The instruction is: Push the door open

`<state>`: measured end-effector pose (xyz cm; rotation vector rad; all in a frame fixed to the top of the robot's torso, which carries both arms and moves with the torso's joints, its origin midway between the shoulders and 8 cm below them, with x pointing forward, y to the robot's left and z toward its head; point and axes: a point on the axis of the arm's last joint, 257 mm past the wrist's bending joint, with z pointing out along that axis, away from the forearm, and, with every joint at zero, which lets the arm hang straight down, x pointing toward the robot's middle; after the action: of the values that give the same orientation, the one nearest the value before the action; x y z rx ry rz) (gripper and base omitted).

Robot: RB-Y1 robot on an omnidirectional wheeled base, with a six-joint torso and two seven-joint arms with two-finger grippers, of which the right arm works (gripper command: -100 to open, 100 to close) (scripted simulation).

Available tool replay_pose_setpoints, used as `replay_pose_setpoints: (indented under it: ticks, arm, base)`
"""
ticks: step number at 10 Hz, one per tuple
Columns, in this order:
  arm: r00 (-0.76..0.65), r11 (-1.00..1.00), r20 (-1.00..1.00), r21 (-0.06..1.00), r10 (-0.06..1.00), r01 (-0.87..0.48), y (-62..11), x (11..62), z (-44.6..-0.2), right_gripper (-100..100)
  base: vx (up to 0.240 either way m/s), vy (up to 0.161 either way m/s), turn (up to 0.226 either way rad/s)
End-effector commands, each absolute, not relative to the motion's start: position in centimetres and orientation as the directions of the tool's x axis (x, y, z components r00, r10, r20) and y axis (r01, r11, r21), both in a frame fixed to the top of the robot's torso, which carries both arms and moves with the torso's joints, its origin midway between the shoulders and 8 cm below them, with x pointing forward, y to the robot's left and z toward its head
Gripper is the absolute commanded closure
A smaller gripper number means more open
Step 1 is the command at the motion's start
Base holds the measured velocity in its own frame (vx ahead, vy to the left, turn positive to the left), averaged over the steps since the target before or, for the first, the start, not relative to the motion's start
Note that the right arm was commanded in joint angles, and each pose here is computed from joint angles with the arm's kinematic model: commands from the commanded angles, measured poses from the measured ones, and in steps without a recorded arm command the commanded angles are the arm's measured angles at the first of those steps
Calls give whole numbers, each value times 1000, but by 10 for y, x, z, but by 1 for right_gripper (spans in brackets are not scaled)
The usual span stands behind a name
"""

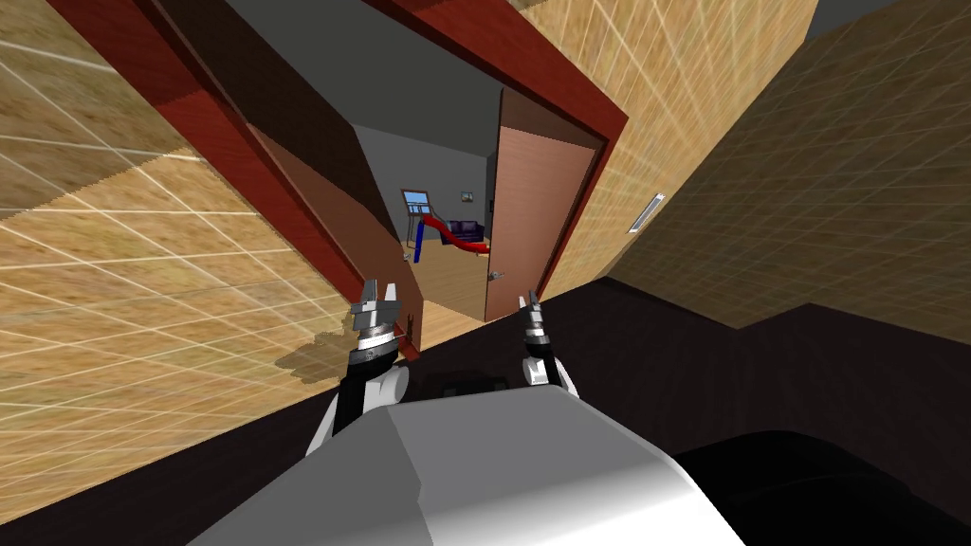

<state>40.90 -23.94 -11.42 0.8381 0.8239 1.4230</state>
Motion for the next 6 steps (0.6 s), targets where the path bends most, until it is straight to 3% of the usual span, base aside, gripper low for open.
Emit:
replay_pose_setpoints:
  ticks: [1, 6]
  arm:
    - [-15, -18, 13, 887, 1000, -461, -237, 412, -129, -100]
    - [-34, -17, 4, 923, 999, -385, -228, 421, -177, -100]
  base:
    - [87, -67, 56]
    - [92, -70, 61]
